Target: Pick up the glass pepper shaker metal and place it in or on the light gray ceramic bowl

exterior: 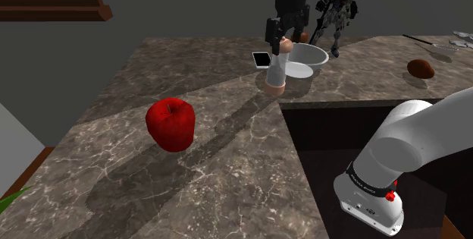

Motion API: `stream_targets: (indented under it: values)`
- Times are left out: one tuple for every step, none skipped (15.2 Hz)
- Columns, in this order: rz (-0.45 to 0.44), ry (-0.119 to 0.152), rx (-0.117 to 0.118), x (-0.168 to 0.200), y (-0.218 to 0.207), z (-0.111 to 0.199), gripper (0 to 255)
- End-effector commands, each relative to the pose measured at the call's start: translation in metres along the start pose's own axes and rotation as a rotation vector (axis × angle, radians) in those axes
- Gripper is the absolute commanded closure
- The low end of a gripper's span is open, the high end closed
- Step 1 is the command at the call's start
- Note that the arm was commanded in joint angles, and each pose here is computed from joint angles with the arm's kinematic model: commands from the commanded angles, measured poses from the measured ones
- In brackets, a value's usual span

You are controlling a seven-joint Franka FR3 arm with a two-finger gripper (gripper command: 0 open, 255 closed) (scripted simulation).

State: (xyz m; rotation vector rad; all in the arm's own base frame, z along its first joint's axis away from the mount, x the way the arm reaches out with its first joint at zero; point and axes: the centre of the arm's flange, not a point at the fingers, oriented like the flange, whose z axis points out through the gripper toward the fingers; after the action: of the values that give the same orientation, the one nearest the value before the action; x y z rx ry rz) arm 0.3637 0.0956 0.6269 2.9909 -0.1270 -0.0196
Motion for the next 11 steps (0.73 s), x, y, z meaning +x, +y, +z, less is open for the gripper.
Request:
stream_targets:
  values:
    - [0.0,0.0,0.0,0.0,0.0,0.0001,0]
    - [0.0,0.0,0.0,0.0,0.0,0.0,0]
    - [0.0,0.0,0.0,0.0,0.0,0.0,255]
    - [0.0,0.0,0.0,0.0,0.0,0.0,255]
    - [0.0,0.0,0.0,0.0001,-0.0001,0.0,255]
    - [0.0,0.0,0.0,0.0001,0.0,-0.0001,255]
    - [0.0,0.0,0.0,0.0,0.0,-0.0001,255]
    - [0.0,0.0,0.0,0.0,0.0,-0.0001,255]
    - [0.0,0.0,0.0,0.0,0.0,-0.0001,255]
    - [0.0,0.0,0.0,0.0,0.0,0.0,255]
    - [0.0,0.0,0.0,0.0001,-0.0001,-0.0001,255]
